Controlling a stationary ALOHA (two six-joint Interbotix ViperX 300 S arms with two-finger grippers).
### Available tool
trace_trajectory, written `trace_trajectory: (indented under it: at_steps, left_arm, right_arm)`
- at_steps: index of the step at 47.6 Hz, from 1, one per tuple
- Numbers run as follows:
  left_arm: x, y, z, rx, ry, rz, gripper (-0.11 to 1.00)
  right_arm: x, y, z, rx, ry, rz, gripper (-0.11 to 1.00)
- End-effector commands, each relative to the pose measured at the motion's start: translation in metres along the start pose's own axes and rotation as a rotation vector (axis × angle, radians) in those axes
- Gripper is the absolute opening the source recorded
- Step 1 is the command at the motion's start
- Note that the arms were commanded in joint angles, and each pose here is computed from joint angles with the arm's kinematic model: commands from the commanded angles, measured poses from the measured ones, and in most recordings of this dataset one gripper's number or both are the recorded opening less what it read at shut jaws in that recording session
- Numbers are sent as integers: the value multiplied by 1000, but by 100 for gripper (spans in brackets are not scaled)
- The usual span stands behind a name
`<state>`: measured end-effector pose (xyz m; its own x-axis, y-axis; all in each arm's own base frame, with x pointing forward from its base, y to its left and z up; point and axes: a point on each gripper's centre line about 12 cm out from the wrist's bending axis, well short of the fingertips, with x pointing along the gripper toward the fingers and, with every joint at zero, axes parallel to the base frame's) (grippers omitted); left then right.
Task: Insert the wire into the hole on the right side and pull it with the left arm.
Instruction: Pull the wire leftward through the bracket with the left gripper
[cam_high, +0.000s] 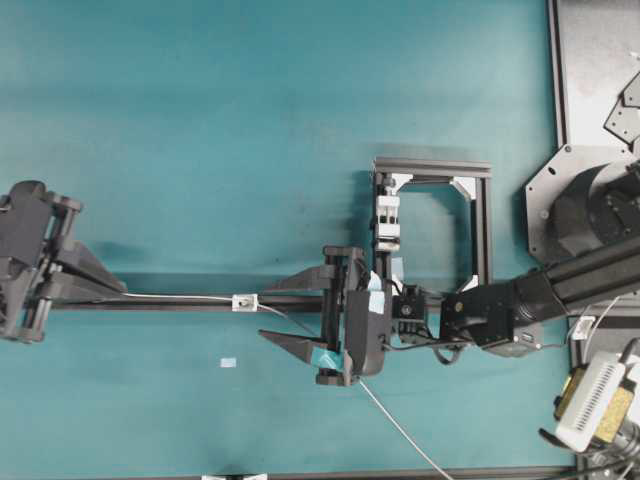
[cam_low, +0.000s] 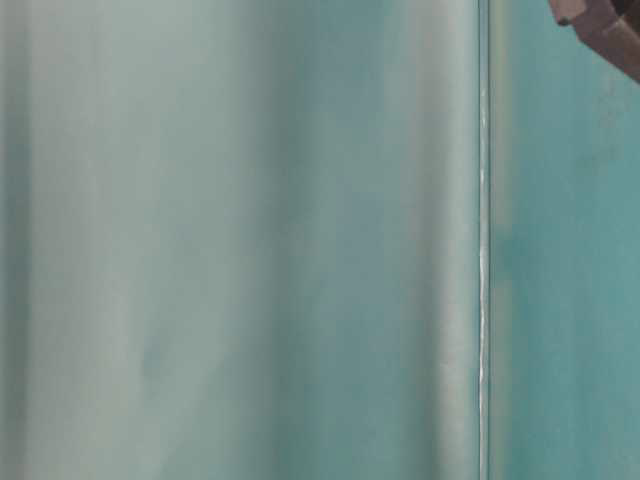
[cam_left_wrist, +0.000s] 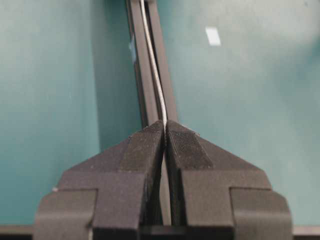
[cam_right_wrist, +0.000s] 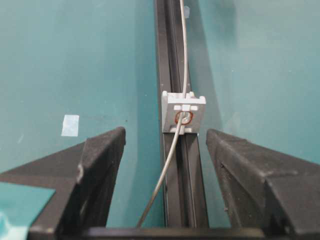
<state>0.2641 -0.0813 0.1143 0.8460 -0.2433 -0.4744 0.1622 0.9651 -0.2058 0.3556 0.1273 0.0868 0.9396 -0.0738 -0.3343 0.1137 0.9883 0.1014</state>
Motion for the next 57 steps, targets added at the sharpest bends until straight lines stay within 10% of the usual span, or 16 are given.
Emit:
trace_trajectory:
  at_steps: [1, 40, 57]
  left_arm:
    - [-10, -2, 2, -13, -4, -7, -10]
    - [-22, -4, 9, -60, 11, -10, -8]
    - [-24, -3, 4, -39, 23, -8, 63]
  right_arm:
    - [-2, 4, 14, 18, -34, 15, 74]
    - [-3, 5, 17, 18, -40, 18, 74]
    - [-6, 4, 22, 21, -50, 21, 74]
